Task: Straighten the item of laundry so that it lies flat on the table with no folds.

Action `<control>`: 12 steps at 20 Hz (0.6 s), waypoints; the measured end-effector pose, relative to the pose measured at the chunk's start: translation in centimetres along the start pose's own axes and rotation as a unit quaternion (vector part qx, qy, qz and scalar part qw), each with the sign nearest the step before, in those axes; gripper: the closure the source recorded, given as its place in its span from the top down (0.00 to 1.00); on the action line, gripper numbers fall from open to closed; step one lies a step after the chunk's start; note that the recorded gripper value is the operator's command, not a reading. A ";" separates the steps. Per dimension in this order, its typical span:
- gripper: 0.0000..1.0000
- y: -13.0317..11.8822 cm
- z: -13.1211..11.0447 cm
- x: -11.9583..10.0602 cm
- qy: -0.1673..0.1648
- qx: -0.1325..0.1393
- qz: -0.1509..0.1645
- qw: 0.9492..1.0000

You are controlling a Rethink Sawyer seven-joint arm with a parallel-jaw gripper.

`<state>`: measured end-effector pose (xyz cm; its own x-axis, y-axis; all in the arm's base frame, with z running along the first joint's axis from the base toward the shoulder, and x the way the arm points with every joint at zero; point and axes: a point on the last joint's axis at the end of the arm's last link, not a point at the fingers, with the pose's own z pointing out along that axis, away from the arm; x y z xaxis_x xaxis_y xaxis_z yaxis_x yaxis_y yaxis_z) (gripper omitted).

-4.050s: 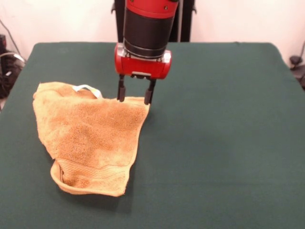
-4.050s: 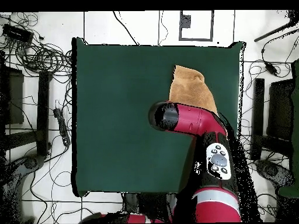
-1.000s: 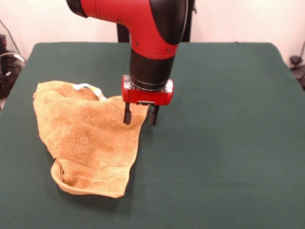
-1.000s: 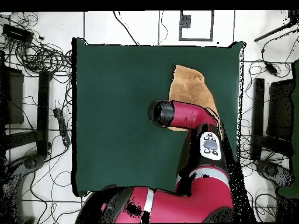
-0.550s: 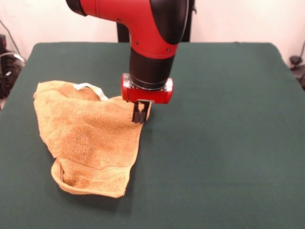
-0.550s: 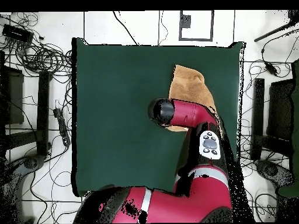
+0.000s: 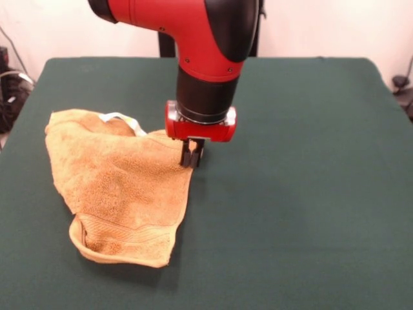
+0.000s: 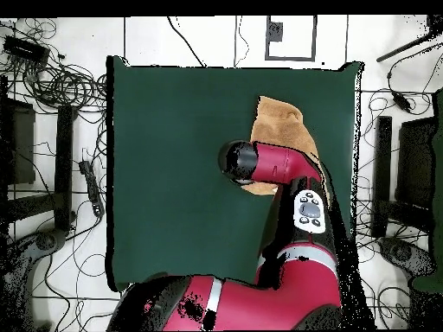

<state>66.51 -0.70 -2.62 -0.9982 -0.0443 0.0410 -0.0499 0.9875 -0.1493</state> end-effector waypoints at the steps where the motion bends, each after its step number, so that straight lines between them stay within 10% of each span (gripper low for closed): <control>1: 0.00 0.0 0.0 0.0 0.000 0.000 0.000 1.000; 12: 0.00 0.2 -0.1 0.0 -0.001 0.000 -0.002 1.000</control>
<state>66.50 -0.50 -2.50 -0.9981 -0.0474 0.0404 -0.0530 0.9873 -0.1496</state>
